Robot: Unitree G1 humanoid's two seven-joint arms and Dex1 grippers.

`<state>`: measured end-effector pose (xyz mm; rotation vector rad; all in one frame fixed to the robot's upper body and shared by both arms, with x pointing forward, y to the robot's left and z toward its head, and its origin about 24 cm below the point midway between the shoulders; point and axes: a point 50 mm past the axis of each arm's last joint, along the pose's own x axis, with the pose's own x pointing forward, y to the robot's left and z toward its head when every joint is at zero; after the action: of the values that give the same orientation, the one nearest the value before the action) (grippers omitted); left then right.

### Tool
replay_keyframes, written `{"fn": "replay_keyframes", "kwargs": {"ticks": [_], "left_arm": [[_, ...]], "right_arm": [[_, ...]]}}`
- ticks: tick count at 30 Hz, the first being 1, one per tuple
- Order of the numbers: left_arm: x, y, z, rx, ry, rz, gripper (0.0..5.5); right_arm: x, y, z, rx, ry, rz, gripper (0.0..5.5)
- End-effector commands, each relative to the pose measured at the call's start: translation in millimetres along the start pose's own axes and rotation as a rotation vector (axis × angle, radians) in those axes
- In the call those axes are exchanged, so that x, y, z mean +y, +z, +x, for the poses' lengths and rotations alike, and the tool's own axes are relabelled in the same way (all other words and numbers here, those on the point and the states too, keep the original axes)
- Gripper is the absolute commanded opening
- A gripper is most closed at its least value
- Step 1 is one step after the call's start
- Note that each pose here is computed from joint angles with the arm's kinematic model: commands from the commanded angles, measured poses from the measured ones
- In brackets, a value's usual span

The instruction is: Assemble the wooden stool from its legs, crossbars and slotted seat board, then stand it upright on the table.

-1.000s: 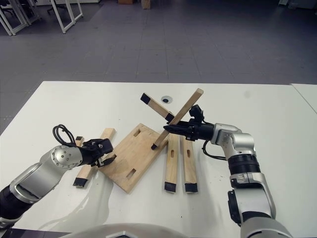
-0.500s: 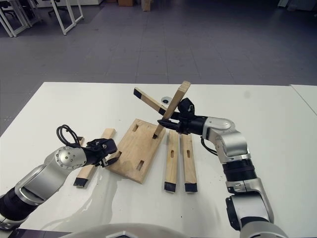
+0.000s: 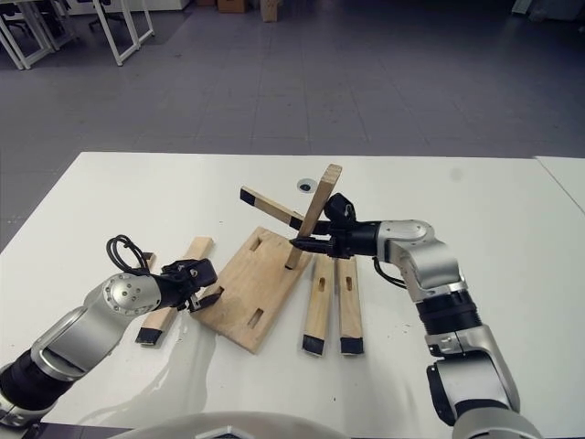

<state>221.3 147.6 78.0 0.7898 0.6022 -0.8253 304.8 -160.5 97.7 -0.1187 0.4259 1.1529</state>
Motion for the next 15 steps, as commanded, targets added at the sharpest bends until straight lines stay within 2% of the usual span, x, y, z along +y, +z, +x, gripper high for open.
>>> {"fn": "replay_keyframes", "kwargs": {"ticks": [1, 5, 15], "left_arm": [[-0.6, -1.8, 2.0, 0.012, -0.003, -0.011, 3.53], [-2.3, -2.0, 2.1, 0.01, -0.002, -0.021, 3.53], [2.0, -1.7, 3.0, 0.008, 0.011, -0.024, 3.53]], "right_arm": [[-4.2, -76.7, -2.7, 0.283, -0.071, 0.159, 2.02], [-2.4, -85.4, -0.8, 0.24, -0.076, 0.255, 2.02], [-25.3, -49.5, 1.3, 0.158, -0.028, 0.264, 2.02]]}}
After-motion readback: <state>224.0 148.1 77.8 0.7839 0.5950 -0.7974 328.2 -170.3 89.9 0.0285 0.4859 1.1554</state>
